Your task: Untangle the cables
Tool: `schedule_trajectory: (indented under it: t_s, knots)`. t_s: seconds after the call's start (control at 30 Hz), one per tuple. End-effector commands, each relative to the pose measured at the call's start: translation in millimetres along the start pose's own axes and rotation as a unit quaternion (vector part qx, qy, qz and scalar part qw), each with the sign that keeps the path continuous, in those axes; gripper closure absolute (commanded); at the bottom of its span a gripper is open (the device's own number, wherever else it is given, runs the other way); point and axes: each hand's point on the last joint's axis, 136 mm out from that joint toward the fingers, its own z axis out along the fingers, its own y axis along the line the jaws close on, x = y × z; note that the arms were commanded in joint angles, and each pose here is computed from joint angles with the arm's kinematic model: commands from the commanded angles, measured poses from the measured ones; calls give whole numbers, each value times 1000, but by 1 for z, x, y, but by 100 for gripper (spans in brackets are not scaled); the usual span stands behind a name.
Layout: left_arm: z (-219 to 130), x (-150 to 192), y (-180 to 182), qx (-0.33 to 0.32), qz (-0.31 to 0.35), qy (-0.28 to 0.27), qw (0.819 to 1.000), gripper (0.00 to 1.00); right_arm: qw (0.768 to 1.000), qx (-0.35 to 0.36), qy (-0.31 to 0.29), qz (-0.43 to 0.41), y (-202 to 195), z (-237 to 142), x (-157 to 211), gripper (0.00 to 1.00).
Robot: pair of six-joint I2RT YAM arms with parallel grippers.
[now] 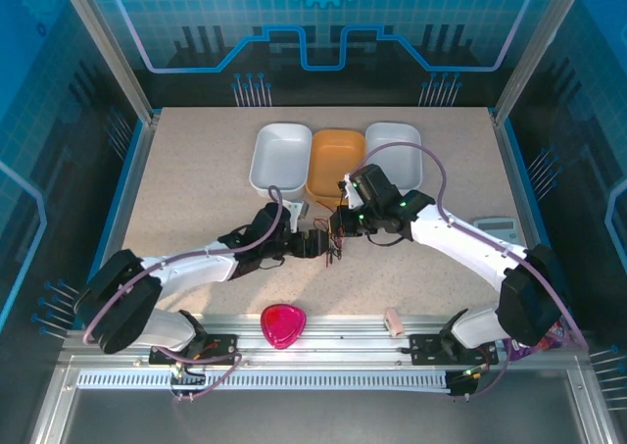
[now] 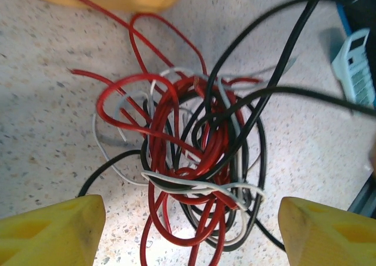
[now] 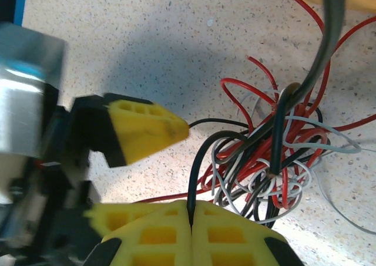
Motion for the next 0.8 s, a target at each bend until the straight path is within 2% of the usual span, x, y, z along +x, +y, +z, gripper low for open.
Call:
schedule_trajectory:
  t_s: [0.0, 0.07, 0.13, 0.27, 0.5, 0.77]
  knots:
    - [12, 1, -9, 3, 18, 9, 1000, 22, 999, -38, -29, 2, 16, -13, -14, 100]
    - [18, 1, -4, -9, 11, 3, 1000, 23, 999, -43, -32, 2, 18, -15, -15, 100]
    - [23, 1, 6, -29, -4, -4, 1000, 28, 998, -44, -36, -1, 20, -19, -17, 100]
    - [27, 5, 29, -74, -39, -16, 996, 47, 998, -26, -51, -7, 17, -32, -19, 100]
    - [24, 15, 35, -83, -50, -5, 995, 81, 995, -6, -95, -12, 10, -62, -28, 100]
    - [6, 24, 37, -89, -38, 9, 995, 89, 984, 16, -171, -41, 12, -114, -46, 100]
